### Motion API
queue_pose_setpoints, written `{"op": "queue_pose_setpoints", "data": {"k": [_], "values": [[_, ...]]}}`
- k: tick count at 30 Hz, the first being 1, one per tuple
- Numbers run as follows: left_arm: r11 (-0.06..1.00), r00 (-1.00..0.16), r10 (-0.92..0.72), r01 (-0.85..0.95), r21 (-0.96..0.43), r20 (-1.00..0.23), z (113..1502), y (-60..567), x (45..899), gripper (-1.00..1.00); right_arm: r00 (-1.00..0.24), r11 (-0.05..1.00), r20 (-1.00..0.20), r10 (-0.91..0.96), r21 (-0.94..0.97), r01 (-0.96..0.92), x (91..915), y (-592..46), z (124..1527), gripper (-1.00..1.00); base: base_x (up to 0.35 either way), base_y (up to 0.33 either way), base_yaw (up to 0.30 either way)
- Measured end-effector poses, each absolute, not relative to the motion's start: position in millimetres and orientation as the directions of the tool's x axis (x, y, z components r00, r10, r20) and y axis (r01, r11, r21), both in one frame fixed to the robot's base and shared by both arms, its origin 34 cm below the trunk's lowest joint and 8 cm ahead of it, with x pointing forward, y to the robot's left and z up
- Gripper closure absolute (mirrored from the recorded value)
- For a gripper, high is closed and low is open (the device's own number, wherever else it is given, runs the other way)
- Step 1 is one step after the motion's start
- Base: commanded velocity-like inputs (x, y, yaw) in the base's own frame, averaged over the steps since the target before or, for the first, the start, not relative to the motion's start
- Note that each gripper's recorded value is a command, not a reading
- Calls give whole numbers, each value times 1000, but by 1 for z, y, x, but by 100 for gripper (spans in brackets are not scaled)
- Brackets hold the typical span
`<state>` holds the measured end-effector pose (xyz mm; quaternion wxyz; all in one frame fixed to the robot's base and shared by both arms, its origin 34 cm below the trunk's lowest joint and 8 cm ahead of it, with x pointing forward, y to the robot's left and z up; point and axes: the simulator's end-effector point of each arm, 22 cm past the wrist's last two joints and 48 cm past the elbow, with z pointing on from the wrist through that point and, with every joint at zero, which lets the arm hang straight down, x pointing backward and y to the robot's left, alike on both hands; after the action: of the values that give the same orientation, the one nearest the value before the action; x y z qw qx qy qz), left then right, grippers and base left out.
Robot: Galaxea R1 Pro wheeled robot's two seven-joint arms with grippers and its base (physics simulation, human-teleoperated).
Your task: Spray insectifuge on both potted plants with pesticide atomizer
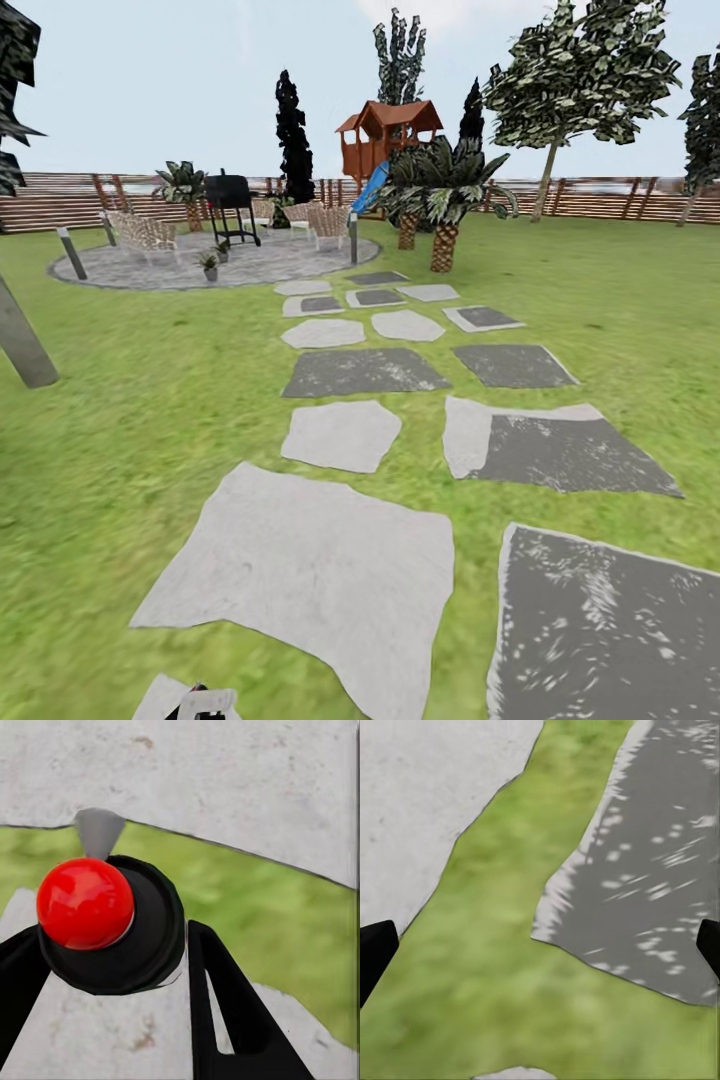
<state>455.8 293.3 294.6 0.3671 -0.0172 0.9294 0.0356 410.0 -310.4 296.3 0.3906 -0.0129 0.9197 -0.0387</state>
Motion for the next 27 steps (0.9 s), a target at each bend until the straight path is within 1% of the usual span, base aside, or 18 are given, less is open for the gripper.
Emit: {"op": "queue_pose_setpoints", "data": {"k": [27], "values": [[997,-730,-5,-58,54,-683,295,294,456,100,-695,997,-717,-55,-81,6,410,-310,296,-100,324,-121,0]]}}
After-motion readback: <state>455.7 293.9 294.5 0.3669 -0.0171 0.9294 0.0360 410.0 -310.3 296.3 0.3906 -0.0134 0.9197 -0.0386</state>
